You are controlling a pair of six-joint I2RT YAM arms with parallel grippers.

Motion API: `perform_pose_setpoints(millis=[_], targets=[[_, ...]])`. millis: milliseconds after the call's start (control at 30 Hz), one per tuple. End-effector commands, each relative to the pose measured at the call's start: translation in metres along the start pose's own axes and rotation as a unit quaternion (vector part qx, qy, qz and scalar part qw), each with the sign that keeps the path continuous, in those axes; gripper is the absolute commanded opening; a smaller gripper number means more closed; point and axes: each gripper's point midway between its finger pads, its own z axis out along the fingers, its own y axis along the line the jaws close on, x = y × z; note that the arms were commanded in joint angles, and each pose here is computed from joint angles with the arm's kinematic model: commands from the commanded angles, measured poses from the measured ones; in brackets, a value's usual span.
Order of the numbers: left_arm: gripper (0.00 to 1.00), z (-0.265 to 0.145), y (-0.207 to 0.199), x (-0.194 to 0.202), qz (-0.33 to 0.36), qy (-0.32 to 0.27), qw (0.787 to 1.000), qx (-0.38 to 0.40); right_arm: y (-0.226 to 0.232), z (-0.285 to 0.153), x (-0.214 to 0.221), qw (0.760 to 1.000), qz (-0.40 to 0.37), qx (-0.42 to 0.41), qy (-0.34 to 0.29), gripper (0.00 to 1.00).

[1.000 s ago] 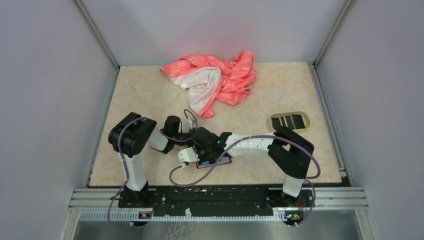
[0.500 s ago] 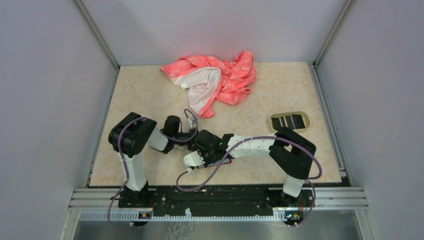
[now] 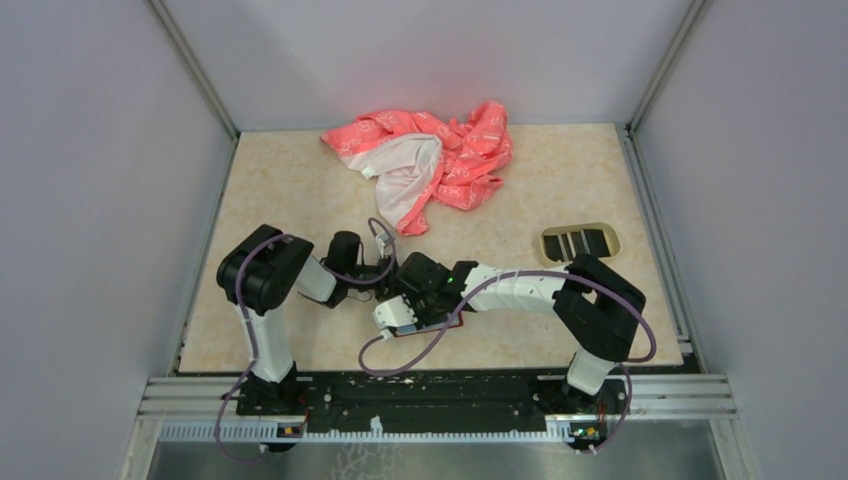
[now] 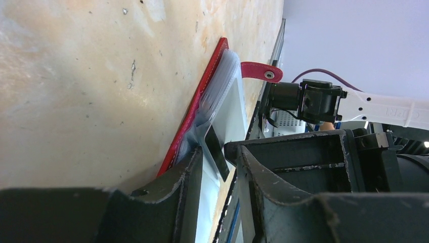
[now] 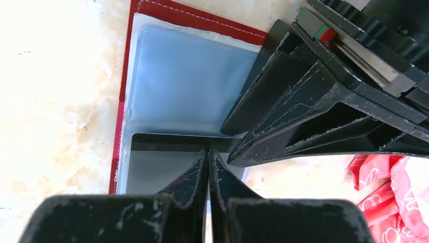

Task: Put the credit cards into the card holder
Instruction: Insert the credit card into the card holder.

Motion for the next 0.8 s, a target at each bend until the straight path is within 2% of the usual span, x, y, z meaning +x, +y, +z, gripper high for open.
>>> perform_pose_setpoints(millis=[0,267,500,767], targets=[[0.39,0.000,0.017,0.005,-0.005,-0.009,0.999,-0.034,-0.006,-0.015,-0.011,0.999,0.011,0.011,-0.036,0.00],[0.38,-0.001,0.013,0.004,-0.001,-0.012,0.999,-0.030,-0.001,-0.012,-0.053,0.991,0.056,-0.005,-0.125,0.00],[0.38,0.001,0.014,0.007,-0.005,-0.012,1.000,-0.028,-0.007,0.008,-0.049,0.995,0.062,0.021,-0.079,0.00],[0.38,0.002,0.016,0.008,-0.004,-0.010,1.000,-0.028,0.000,0.018,-0.030,0.998,0.044,0.013,-0.034,0.00]])
